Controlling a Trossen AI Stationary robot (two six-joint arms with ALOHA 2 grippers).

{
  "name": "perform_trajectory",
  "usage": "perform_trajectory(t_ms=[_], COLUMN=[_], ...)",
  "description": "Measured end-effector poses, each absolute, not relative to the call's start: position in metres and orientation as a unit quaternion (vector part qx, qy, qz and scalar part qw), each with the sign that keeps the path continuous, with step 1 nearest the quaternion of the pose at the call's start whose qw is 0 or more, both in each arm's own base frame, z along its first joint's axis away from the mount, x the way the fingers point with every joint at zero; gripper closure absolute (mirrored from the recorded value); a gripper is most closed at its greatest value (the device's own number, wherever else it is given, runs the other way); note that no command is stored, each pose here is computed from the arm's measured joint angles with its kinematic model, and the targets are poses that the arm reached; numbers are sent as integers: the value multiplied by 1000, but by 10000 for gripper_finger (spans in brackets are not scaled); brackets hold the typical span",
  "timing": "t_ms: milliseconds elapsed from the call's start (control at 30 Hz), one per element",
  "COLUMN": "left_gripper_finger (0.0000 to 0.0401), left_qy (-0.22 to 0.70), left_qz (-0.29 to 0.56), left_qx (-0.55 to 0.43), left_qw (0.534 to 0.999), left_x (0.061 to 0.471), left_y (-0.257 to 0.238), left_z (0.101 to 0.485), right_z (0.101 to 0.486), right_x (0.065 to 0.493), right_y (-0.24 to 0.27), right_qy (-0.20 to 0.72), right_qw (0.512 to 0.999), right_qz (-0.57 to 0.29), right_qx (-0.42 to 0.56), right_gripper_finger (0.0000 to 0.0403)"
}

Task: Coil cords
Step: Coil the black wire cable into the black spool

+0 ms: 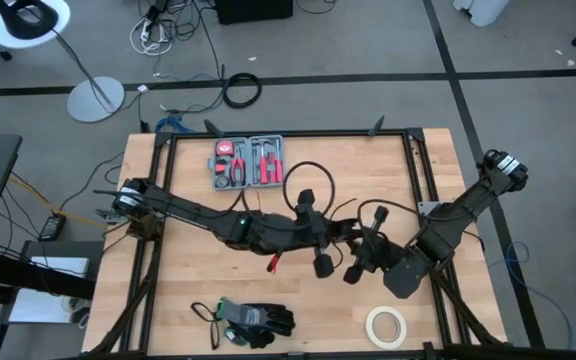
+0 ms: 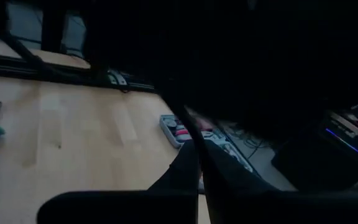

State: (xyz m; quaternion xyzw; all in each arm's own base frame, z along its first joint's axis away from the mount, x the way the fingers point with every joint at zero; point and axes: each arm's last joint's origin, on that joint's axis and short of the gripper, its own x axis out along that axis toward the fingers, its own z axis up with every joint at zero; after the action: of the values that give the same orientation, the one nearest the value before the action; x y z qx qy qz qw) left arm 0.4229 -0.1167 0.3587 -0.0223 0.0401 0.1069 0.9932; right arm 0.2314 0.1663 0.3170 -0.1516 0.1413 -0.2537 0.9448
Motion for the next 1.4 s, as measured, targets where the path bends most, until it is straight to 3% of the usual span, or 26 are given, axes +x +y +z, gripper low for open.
perform_trajectory(t_ms=[567,900,1400], left_gripper_finger=[401,401,401], left_qy=[167,148,209], left_qz=[109,121,144], left_qx=[-71,-70,-3], left_qw=[977,979,967], left_x=[422,426,435], left_y=[-83,-70,-73], left_z=[362,366,337], right_z=[308,310,321], right_x=[230,233,250], right_y=[153,154,149], right_qy=[178,166,161], right_qw=[951,957,969], right_qz=[-243,-239,-176], right_qx=[-74,-24,-58], right_gripper_finger=[401,401,400])
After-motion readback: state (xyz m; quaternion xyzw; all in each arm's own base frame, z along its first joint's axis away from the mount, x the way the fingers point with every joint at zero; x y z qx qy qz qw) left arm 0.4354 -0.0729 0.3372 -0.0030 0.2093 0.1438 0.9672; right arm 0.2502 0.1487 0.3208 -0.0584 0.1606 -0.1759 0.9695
